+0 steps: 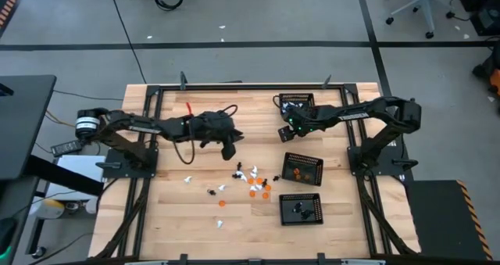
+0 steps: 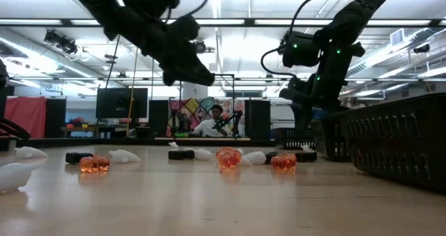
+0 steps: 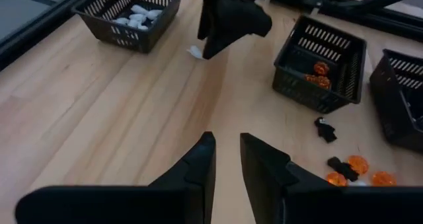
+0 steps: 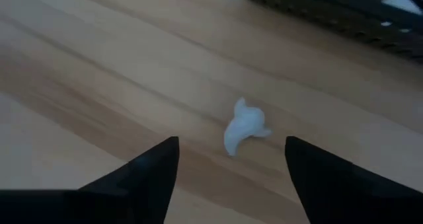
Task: Sort Halloween decoration
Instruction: Put the white ghost toy into the top black bin
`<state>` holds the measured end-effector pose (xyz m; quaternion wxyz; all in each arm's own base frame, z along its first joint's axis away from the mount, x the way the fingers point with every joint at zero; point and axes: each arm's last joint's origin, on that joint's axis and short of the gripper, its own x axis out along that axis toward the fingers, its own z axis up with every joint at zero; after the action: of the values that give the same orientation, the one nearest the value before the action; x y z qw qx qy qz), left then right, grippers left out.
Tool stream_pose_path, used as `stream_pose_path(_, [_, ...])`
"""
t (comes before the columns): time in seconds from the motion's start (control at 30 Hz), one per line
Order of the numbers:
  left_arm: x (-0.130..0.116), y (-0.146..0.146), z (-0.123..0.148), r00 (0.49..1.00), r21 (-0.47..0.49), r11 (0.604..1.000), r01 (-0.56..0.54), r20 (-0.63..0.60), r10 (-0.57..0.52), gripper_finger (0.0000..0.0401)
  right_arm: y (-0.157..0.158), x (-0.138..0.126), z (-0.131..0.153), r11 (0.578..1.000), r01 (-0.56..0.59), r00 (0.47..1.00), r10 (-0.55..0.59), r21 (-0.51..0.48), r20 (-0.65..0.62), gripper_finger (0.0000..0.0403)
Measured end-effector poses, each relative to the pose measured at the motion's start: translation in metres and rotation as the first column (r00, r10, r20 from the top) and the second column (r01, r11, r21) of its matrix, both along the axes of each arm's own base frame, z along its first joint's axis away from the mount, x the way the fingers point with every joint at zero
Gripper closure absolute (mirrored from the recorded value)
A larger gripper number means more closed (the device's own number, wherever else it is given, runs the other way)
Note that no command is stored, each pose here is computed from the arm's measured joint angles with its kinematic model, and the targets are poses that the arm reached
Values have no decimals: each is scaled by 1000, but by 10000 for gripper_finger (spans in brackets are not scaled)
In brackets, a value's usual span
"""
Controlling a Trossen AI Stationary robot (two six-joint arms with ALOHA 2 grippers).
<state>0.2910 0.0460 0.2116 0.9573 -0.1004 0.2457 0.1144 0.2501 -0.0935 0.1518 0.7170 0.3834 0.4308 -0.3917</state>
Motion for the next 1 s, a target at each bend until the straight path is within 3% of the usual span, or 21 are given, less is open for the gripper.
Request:
stream_pose_path(0.27, [-4,0,5,1000,15,1000,-3,21,3,322,-2,7,-20,1000,-7,997,5,-24,-71,135])
stream_pose_path(0.43, [-4,0,4,1000,4,1000,-7,14,7,322,3,14,-21,992,-67,991,54,-106,-120,168])
stream_pose_path(1.0, [-5,-1,3,1000,-15,1000,-16,2,16,322,3,21,-20,983,-167,984,161,-77,-78,367])
